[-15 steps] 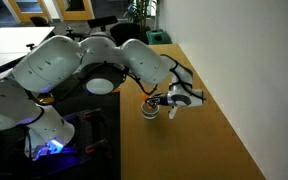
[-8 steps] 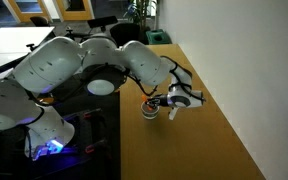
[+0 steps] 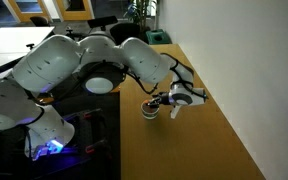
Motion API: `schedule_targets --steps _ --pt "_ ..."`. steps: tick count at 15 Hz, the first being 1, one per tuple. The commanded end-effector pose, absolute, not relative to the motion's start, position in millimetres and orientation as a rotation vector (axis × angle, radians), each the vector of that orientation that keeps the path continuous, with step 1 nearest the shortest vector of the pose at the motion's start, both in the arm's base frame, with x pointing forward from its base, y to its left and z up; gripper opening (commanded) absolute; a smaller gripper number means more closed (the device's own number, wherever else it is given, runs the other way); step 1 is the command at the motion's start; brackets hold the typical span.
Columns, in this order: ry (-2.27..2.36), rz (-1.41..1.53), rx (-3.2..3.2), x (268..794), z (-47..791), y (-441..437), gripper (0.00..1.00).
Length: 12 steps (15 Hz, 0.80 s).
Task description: Put the orange marker in the mug cup
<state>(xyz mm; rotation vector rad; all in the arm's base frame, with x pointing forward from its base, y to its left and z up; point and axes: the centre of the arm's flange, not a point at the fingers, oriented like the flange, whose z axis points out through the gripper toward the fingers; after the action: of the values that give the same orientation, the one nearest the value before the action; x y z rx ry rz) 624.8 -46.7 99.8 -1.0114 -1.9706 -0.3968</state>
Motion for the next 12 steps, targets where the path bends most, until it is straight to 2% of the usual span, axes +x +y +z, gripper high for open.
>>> schedule_targets --steps 1,12 --pt "-2.008 -0.381 -1.068 618.9 133.9 -46.8 1.00" --pt "-2.067 -0.397 -1.043 587.0 202.3 -41.5 1.00"
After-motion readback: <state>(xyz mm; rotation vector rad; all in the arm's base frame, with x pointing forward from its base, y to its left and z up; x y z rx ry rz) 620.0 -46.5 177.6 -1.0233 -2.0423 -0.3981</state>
